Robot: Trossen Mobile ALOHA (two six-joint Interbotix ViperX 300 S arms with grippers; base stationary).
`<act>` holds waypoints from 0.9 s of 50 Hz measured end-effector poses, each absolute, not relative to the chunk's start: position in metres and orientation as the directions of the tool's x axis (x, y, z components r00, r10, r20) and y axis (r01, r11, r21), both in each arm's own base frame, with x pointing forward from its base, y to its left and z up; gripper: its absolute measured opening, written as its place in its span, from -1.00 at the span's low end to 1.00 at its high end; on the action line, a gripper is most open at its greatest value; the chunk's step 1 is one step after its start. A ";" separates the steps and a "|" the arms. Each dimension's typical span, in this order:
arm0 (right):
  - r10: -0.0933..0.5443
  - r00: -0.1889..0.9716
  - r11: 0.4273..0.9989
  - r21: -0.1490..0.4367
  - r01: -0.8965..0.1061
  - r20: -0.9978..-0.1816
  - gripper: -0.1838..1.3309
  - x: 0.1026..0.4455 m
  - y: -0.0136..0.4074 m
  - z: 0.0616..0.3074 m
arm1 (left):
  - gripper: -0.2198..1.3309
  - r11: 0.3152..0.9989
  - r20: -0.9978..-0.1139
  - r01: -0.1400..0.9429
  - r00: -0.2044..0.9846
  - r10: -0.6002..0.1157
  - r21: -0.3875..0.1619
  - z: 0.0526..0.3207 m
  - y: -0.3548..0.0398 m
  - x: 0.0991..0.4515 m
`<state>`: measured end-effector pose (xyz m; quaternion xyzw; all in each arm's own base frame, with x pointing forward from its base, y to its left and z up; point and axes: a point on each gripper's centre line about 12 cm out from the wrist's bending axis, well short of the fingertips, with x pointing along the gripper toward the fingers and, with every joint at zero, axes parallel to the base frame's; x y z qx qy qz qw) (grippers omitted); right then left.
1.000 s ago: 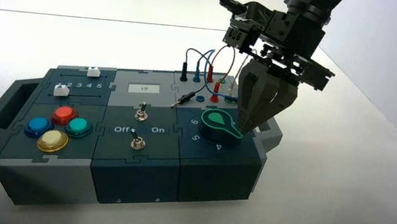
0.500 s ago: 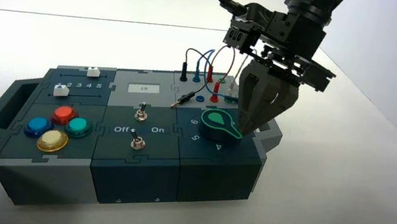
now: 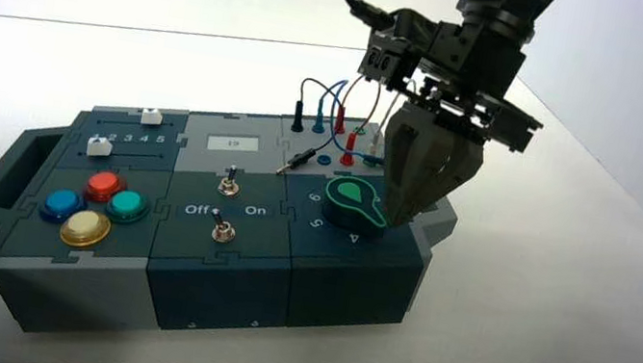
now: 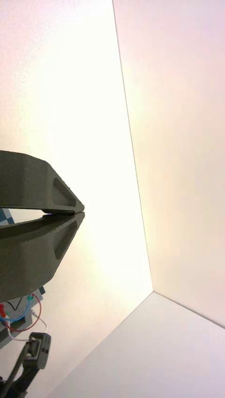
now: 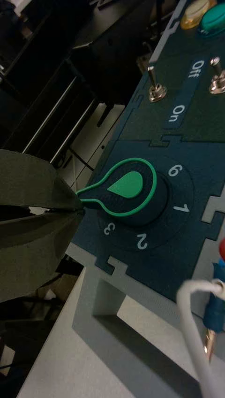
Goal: Turn the knob to position 4.
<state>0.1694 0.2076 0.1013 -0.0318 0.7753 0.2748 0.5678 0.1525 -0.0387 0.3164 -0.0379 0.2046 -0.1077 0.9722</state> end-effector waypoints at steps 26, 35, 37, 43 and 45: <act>0.258 -0.360 0.847 0.389 -0.362 -0.897 -0.94 0.170 0.210 0.099 | -0.92 0.974 -0.390 0.194 0.893 -0.224 -0.115 0.317 -0.039 0.153; 0.255 -0.366 0.846 0.390 -0.363 -0.895 -0.94 0.171 0.212 0.099 | -0.92 0.974 -0.388 0.197 0.893 -0.226 -0.113 0.317 -0.039 0.153; 0.255 -0.367 0.846 0.390 -0.363 -0.894 -0.94 0.171 0.212 0.099 | -0.92 0.974 -0.388 0.197 0.893 -0.226 -0.113 0.317 -0.039 0.152; 0.255 -0.369 0.846 0.391 -0.362 -0.894 -0.94 0.172 0.212 0.099 | -0.92 0.974 -0.388 0.195 0.894 -0.224 -0.113 0.317 -0.039 0.153; 0.254 -0.371 0.846 0.391 -0.363 -0.893 -0.94 0.171 0.212 0.099 | -0.92 0.974 -0.388 0.195 0.894 -0.224 -0.113 0.317 -0.039 0.153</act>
